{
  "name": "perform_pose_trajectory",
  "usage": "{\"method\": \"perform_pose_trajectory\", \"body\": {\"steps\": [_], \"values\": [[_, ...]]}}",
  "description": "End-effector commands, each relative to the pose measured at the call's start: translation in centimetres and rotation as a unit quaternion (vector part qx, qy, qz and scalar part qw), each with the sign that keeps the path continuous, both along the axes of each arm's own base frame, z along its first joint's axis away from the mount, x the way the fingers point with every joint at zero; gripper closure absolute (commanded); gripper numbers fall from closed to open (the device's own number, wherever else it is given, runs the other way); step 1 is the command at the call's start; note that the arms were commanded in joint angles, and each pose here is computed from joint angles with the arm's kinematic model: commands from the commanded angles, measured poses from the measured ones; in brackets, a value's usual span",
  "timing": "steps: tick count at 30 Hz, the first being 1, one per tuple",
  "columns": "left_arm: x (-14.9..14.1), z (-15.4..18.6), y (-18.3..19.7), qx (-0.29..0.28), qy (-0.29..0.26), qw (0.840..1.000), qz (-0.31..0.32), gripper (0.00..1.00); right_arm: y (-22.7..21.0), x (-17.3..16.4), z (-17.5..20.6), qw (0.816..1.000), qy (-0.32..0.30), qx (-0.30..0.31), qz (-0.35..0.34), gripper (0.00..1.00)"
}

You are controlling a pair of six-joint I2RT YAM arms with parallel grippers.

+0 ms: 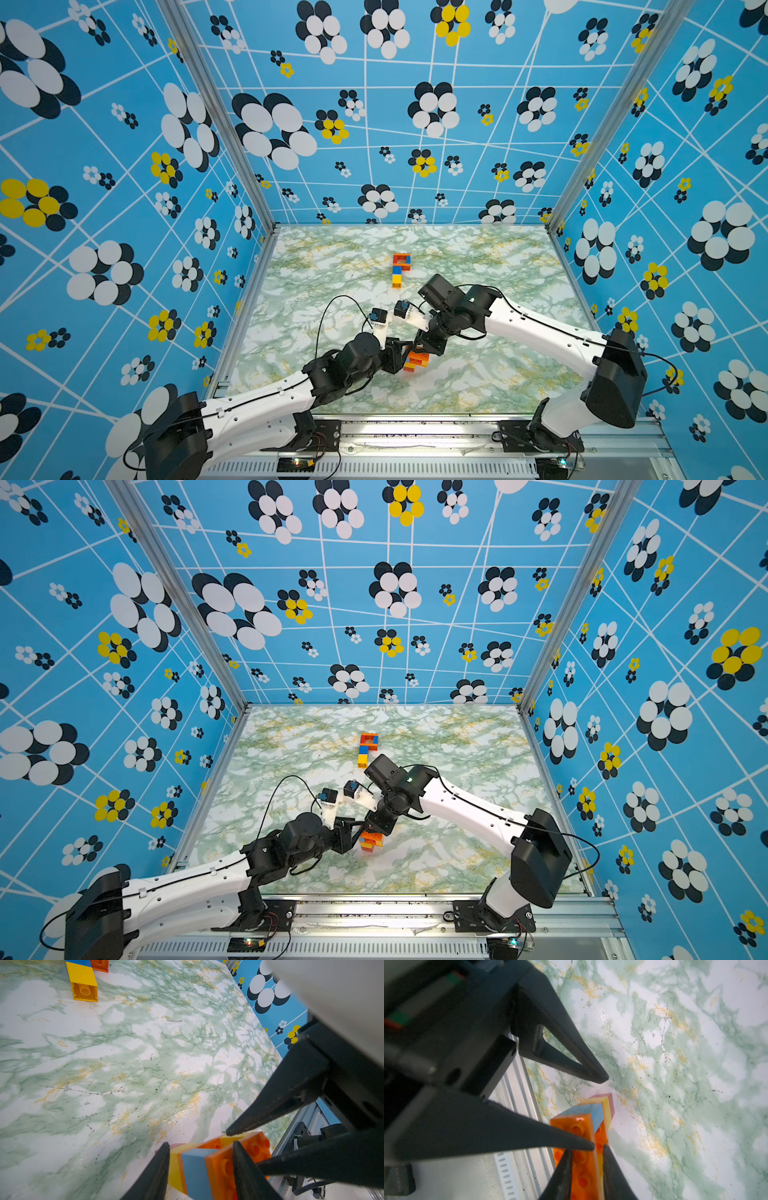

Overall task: Assemble the letter p with lego
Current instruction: Assemble the lego brick with the lego brick.

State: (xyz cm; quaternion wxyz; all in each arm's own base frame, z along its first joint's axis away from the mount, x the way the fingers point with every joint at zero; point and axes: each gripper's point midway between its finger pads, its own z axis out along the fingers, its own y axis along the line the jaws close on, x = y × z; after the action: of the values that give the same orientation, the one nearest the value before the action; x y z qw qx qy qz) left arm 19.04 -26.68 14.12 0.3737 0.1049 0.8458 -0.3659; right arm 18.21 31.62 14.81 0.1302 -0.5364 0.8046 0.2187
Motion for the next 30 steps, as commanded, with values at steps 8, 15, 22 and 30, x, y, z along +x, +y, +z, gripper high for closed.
{"method": "perform_pose_trajectory", "body": {"steps": [8, 15, 22, 30], "values": [[-1.6, -5.3, 1.9, 0.092, 0.044, 0.995, -0.008, 0.49, 0.0, 0.6, -0.4, 1.0, -0.011, -0.01, -0.02, 0.67], [-1.6, -5.8, 2.2, 0.099, 0.046, 0.994, -0.002, 0.49, -0.3, 1.0, -0.1, 0.999, -0.021, -0.01, -0.033, 0.63], [-1.5, -6.1, 2.2, 0.105, 0.045, 0.993, -0.002, 0.49, -0.5, 1.6, 1.1, 0.998, -0.035, 0.002, -0.048, 0.61], [-1.3, -6.1, 2.2, 0.107, 0.044, 0.993, 0.0, 0.49, -0.7, 1.9, 2.5, 0.997, -0.042, 0.021, -0.063, 0.58]]}}
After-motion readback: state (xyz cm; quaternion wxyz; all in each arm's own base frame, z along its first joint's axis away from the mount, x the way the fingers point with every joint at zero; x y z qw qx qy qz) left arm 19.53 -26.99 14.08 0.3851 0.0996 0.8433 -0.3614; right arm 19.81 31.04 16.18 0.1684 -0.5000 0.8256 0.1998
